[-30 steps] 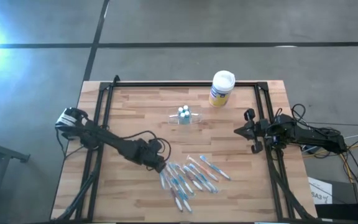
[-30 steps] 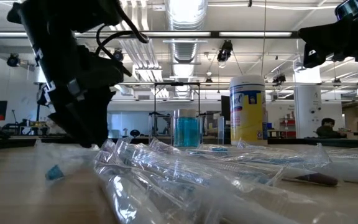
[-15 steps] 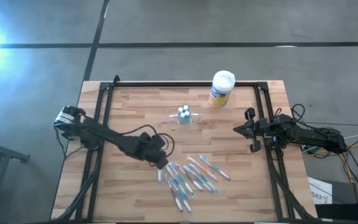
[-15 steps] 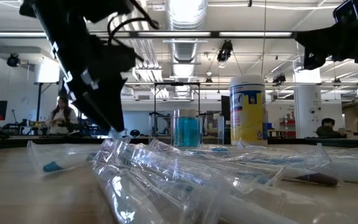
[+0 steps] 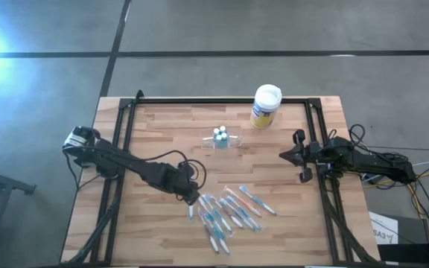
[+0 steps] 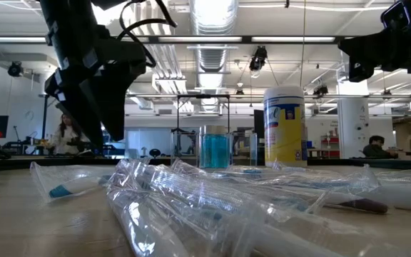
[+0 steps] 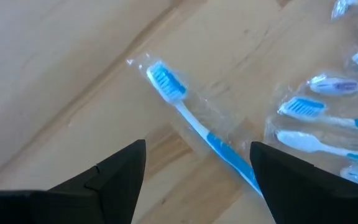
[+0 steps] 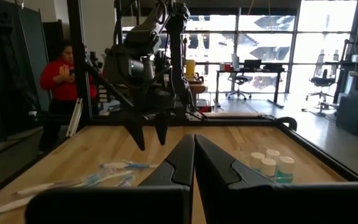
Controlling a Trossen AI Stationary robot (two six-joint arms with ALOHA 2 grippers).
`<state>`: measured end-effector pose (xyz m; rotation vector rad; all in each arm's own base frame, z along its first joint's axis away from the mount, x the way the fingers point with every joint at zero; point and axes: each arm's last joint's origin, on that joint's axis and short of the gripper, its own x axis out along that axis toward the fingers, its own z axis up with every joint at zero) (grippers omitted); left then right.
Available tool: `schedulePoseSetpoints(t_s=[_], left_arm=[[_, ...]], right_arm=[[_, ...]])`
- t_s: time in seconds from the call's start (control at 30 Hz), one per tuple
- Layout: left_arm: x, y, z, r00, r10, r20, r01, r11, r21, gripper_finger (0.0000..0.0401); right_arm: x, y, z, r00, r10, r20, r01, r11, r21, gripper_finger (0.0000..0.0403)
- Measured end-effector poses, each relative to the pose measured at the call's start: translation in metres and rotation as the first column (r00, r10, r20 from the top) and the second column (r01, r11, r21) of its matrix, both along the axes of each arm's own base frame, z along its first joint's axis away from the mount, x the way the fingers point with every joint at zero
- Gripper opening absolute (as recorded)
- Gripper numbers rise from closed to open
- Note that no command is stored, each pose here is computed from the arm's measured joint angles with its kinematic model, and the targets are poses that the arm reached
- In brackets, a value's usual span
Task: Pick & Place toothbrushing station
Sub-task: Put the blue toothbrush into the transparent organizer
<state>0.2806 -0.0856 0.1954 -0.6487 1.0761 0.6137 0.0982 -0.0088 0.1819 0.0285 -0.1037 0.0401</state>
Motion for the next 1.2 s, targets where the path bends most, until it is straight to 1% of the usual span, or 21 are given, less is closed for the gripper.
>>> schedulePoseSetpoints(t_s=[0.17,0.33,0.5,0.7,0.83,0.9,1.0,1.2], left_arm=[[0.002,0.001,-0.003,1.0,0.016,0.003,-0.016,1.0,0.014,0.0291],[0.013,0.004,-0.021,1.0,0.008,-0.027,-0.008,1.0,0.015,0.0291],[0.025,0.014,-0.036,0.997,0.013,-0.074,-0.009,0.999,0.054,0.0291],[0.04,0.024,-0.047,0.992,-0.017,-0.122,0.025,0.998,0.066,0.0291],[0.046,0.026,-0.051,0.983,-0.071,-0.169,0.085,0.993,0.079,0.0285],[0.048,0.026,-0.05,0.976,-0.095,-0.197,0.113,0.99,0.085,0.0275],[0.049,0.026,-0.046,0.969,-0.115,-0.219,0.14,0.985,0.101,0.025],[0.054,0.026,-0.037,0.961,-0.165,-0.22,0.192,0.976,0.106,0.0179]], right_arm=[[0.0,0.0,0.0,1.0,0.0,-0.003,0.0,1.0,0.0,0.0008],[0.0,0.0,0.0,1.0,0.0,-0.003,0.0,1.0,-0.003,0.0008],[0.0,0.0,0.0,1.0,-0.001,-0.001,0.001,1.0,-0.004,0.0008],[0.0,0.0,0.0,1.0,-0.006,-0.001,0.006,1.0,-0.004,0.0008],[0.0,0.0,-0.001,1.0,-0.006,-0.003,0.006,1.0,-0.004,0.0008],[0.001,0.0,-0.001,1.0,-0.008,-0.008,0.008,1.0,-0.003,0.0008],[0.001,0.0,-0.002,1.0,-0.008,-0.018,0.008,1.0,-0.001,0.0008],[0.002,-0.001,-0.003,0.999,-0.024,-0.028,0.024,1.0,0.001,0.0008]])
